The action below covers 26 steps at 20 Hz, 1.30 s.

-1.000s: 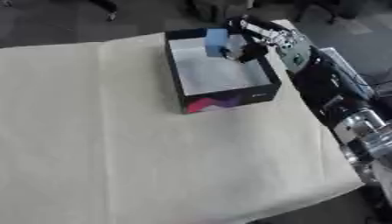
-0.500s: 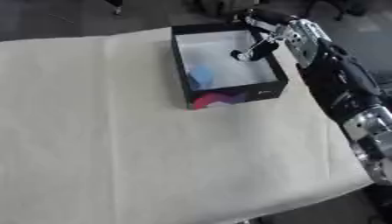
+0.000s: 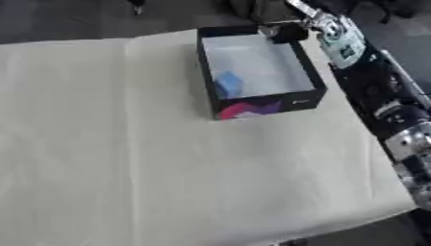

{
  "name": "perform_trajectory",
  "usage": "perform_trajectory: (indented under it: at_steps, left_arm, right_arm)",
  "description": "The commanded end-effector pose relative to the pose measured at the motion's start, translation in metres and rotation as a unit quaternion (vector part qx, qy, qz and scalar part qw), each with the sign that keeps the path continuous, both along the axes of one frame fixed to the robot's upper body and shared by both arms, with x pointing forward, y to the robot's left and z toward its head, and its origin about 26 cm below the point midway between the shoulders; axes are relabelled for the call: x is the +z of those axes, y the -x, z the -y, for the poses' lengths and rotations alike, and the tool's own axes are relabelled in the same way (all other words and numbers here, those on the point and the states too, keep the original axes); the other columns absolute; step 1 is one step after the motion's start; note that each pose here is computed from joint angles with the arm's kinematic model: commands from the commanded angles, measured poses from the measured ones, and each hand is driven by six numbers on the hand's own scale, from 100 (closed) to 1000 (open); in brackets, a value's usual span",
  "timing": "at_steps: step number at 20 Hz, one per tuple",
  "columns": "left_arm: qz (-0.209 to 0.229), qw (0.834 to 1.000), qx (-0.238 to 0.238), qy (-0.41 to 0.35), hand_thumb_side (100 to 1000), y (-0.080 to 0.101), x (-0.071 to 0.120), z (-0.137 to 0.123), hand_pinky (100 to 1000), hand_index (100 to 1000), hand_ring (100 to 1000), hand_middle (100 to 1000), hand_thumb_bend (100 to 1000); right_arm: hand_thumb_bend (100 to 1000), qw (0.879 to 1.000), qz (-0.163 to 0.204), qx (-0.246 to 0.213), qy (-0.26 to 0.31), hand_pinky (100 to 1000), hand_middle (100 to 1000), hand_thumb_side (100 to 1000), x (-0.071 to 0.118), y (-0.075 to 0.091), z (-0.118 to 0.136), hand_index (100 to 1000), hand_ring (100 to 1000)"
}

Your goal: Pick up the objects with one hand, pass them to the other hand, and then place them into the box on the other side of the table.

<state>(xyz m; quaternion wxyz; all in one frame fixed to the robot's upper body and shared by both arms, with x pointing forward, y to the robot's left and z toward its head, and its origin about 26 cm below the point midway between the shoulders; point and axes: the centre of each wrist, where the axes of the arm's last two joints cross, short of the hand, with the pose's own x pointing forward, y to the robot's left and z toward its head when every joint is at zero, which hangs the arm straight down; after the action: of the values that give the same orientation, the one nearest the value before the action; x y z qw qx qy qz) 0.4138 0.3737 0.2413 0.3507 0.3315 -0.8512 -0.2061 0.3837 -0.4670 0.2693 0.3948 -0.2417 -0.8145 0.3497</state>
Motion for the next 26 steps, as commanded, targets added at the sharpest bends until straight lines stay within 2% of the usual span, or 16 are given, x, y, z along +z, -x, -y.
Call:
perform_trajectory:
  at_steps: [1, 3, 6, 9, 11, 12, 13, 19, 23, 26]
  left_arm:
    - [-0.026, 0.999, 0.024, -0.019, 455, 0.000, 0.027, -0.022, 832, 829, 719, 703, 444]
    - [-0.073, 0.996, 0.030, -0.032, 465, -0.007, 0.035, -0.031, 855, 845, 741, 721, 459]
    - [-0.137, 0.988, 0.018, -0.076, 403, -0.019, 0.050, -0.042, 873, 856, 771, 737, 544]
    - [-0.178, 0.976, 0.006, -0.127, 342, -0.031, 0.064, -0.049, 882, 864, 788, 745, 625]
    - [-0.197, 0.968, 0.005, -0.156, 328, -0.038, 0.068, -0.051, 885, 867, 794, 749, 649]
    - [-0.209, 0.963, 0.009, -0.169, 302, -0.042, 0.069, -0.051, 888, 875, 803, 753, 708]
    - [-0.220, 0.959, 0.013, -0.180, 291, -0.046, 0.069, -0.051, 890, 876, 807, 755, 728]
    - [-0.266, 0.934, 0.036, -0.236, 193, -0.065, 0.061, -0.041, 901, 882, 831, 764, 862]
    - [-0.288, 0.906, 0.041, -0.308, 110, -0.076, 0.063, -0.026, 910, 871, 857, 774, 950]
    - [-0.300, 0.881, 0.048, -0.362, 100, -0.082, 0.064, -0.016, 920, 865, 873, 783, 942]
  right_arm:
    - [100, 0.998, 0.014, 0.056, -0.041, 952, 834, 436, 0.028, 0.007, -0.012, 1000, 1000]
    - [100, 0.995, 0.017, 0.073, -0.064, 950, 824, 402, 0.033, 0.008, -0.019, 1000, 1000]
    - [100, 0.993, 0.019, 0.084, -0.081, 947, 819, 406, 0.040, 0.008, -0.026, 1000, 1000]
    - [100, 0.992, 0.018, 0.088, -0.089, 946, 813, 416, 0.042, 0.008, -0.030, 1000, 1000]
    - [100, 0.992, 0.017, 0.089, -0.091, 946, 813, 420, 0.044, 0.007, -0.032, 1000, 1000]
    - [100, 0.992, 0.017, 0.090, -0.092, 946, 811, 424, 0.044, 0.007, -0.033, 1000, 1000]
    - [100, 0.991, 0.017, 0.092, -0.093, 946, 811, 428, 0.045, 0.006, -0.035, 1000, 1000]
    - [100, 0.989, 0.015, 0.103, -0.103, 944, 807, 453, 0.045, 0.004, -0.044, 1000, 1000]
    - [100, 0.988, 0.014, 0.109, -0.105, 944, 805, 471, 0.046, 0.002, -0.050, 1000, 1000]
    - [100, 0.988, 0.016, 0.113, -0.105, 943, 802, 480, 0.047, 0.000, -0.054, 1000, 1000]
